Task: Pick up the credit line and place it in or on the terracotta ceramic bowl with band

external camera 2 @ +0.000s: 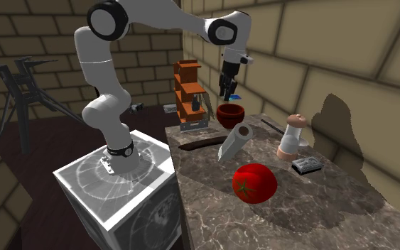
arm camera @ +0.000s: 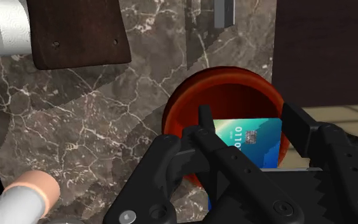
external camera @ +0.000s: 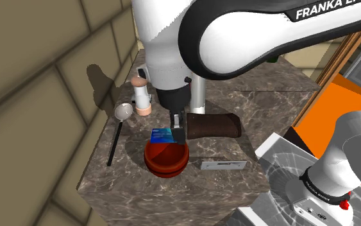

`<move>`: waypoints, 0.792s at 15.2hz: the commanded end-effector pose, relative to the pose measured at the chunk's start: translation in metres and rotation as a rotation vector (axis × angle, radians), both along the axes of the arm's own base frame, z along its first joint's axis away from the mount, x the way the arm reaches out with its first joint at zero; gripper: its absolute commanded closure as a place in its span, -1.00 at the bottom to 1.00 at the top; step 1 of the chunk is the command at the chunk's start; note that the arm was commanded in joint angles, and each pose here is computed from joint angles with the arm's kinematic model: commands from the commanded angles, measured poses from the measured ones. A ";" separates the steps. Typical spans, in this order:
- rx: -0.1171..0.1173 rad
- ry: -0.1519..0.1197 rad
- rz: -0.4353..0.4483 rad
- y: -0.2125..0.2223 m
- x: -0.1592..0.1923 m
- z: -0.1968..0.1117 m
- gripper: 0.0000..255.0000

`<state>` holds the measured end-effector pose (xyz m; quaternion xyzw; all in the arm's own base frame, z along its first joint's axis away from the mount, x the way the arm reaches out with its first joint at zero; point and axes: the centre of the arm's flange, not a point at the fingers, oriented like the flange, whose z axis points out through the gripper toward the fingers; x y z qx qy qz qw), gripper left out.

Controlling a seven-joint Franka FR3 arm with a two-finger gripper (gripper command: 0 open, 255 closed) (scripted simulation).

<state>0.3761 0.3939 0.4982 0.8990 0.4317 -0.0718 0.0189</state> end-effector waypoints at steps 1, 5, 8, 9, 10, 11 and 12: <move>0.000 0.000 0.000 0.001 0.000 -0.010 1.00; 0.000 0.000 0.000 0.001 0.000 -0.031 1.00; 0.000 0.000 0.000 0.001 0.000 -0.047 1.00; 0.000 0.000 0.000 0.001 0.000 -0.052 1.00; 0.000 0.000 0.000 0.001 0.000 -0.061 1.00; 0.000 0.000 0.000 0.001 0.000 -0.061 1.00; 0.000 0.000 0.000 0.001 0.000 -0.061 1.00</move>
